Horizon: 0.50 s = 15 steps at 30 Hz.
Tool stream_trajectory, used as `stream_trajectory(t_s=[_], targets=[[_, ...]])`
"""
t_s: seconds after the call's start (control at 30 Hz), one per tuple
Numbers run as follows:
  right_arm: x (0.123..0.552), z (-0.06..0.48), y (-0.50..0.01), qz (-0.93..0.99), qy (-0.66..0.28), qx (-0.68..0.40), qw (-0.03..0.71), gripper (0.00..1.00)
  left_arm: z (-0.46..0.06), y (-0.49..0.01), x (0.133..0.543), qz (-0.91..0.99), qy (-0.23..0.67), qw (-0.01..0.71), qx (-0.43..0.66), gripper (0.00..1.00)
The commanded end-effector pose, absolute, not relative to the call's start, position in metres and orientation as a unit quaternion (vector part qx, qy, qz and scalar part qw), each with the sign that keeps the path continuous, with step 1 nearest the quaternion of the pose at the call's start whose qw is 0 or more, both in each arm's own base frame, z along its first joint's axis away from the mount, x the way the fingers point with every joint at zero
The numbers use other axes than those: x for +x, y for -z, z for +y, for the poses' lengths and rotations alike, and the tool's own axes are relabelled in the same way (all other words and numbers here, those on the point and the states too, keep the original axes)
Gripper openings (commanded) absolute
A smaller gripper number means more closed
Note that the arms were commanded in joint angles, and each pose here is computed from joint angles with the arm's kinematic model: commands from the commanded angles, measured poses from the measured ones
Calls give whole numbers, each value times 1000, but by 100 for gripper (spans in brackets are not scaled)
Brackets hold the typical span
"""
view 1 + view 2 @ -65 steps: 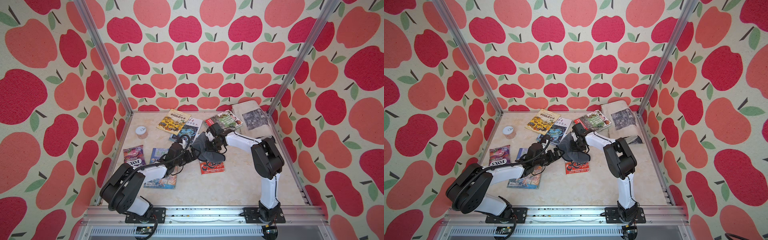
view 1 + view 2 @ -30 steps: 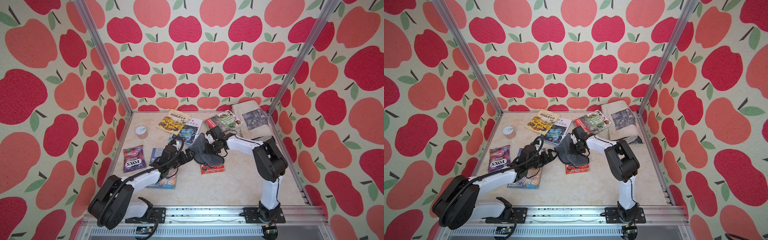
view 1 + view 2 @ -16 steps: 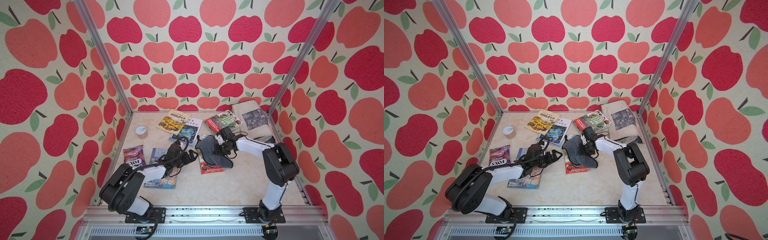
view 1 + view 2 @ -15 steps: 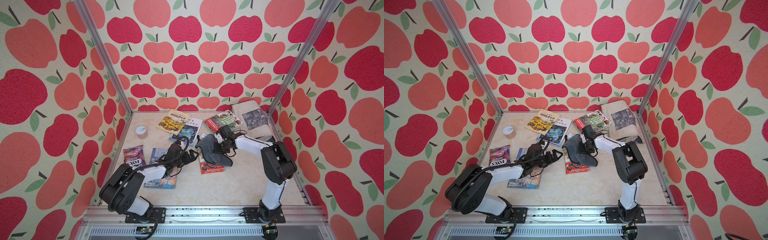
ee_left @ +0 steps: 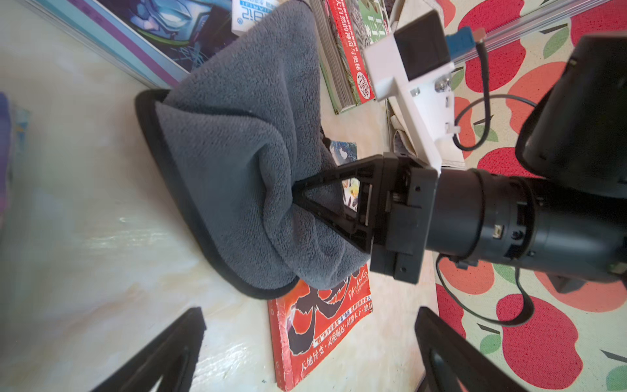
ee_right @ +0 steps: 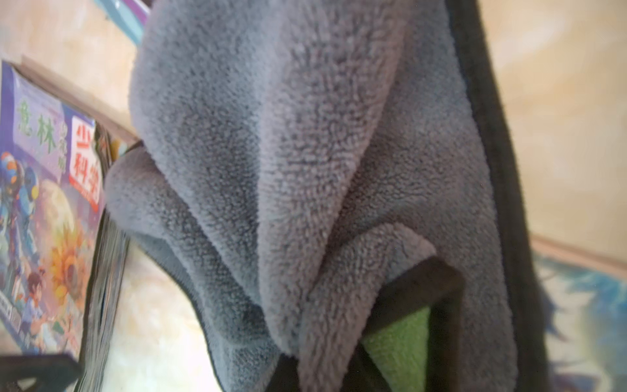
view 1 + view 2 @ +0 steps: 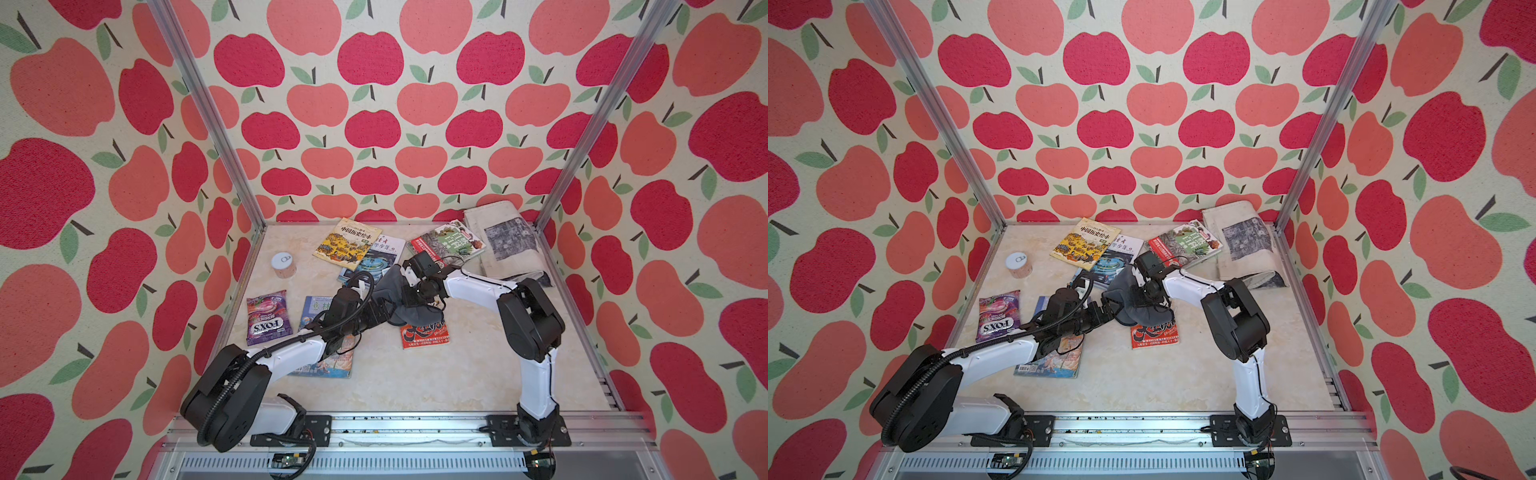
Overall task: Wipe the cover of the book
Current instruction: Wipe the dirt from the cover of the book, then move the book to the center of the board.
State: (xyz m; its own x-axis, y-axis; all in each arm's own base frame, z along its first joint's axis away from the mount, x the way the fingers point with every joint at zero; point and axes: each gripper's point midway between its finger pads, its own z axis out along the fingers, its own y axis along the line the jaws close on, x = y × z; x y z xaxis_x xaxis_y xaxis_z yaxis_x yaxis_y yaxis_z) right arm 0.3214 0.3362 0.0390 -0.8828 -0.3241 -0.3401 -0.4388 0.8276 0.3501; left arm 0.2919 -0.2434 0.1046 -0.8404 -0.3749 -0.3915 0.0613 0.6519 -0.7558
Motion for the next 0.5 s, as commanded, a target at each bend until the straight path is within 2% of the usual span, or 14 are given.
stream_trajectory(t_s=[0.0, 0.23, 0.47], targets=[[263, 289, -1, 964, -172, -198, 45, 0, -243, -95, 294, 875, 398, 260, -91, 99], [225, 228, 0, 973, -172, -147, 44, 0, -255, -93, 301, 873, 410, 248, -91, 99], [244, 166, -27, 981, -151, -49, 109, 0, -271, -84, 309, 880, 409, 223, -95, 99]])
